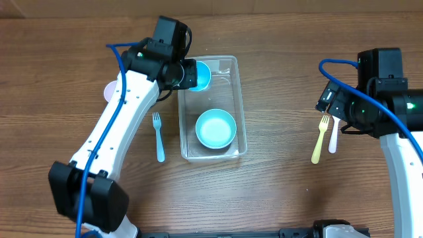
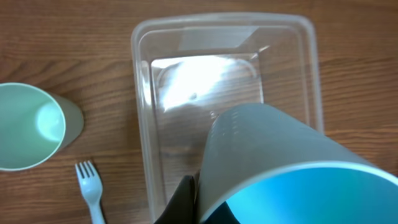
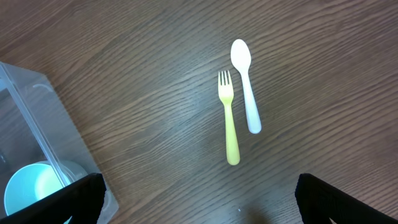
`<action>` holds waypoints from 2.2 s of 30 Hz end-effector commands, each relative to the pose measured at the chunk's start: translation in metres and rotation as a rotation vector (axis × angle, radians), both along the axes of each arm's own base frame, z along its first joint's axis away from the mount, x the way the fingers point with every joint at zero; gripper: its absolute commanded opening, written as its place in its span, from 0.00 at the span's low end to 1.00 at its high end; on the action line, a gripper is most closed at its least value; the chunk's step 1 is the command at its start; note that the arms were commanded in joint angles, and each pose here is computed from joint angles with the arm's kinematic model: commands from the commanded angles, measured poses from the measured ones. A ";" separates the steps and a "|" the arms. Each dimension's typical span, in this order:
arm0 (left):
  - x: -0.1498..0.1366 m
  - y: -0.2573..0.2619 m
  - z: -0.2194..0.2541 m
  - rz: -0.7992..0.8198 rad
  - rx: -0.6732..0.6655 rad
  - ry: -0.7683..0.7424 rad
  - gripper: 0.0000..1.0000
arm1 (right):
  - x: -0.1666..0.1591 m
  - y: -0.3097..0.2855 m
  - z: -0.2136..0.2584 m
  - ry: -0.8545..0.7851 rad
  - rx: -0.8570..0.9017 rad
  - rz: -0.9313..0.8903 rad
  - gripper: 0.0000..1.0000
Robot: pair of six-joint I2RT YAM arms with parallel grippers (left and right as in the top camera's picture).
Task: Pack container
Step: 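Carry the light-blue cup into the container's left corner and lower it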
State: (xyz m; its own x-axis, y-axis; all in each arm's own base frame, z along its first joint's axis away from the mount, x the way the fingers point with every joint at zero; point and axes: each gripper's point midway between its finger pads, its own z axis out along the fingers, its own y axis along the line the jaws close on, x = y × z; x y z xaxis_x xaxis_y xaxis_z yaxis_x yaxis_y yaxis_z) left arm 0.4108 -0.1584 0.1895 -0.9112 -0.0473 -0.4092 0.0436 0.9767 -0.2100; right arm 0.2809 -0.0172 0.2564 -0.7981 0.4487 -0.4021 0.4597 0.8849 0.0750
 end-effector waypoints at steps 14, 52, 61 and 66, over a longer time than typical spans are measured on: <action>0.022 -0.010 -0.032 -0.105 0.156 0.053 0.04 | 0.001 -0.001 0.004 -0.014 -0.002 -0.006 1.00; 0.001 0.001 -0.097 -0.043 0.223 0.241 0.04 | 0.001 -0.002 0.004 -0.014 -0.002 -0.006 1.00; 0.001 0.000 -0.109 -0.046 0.228 0.267 0.09 | 0.001 -0.001 0.004 -0.014 -0.002 -0.006 1.00; 0.002 -0.001 -0.109 -0.046 0.226 0.262 0.20 | 0.001 -0.001 0.004 -0.014 -0.002 -0.006 1.00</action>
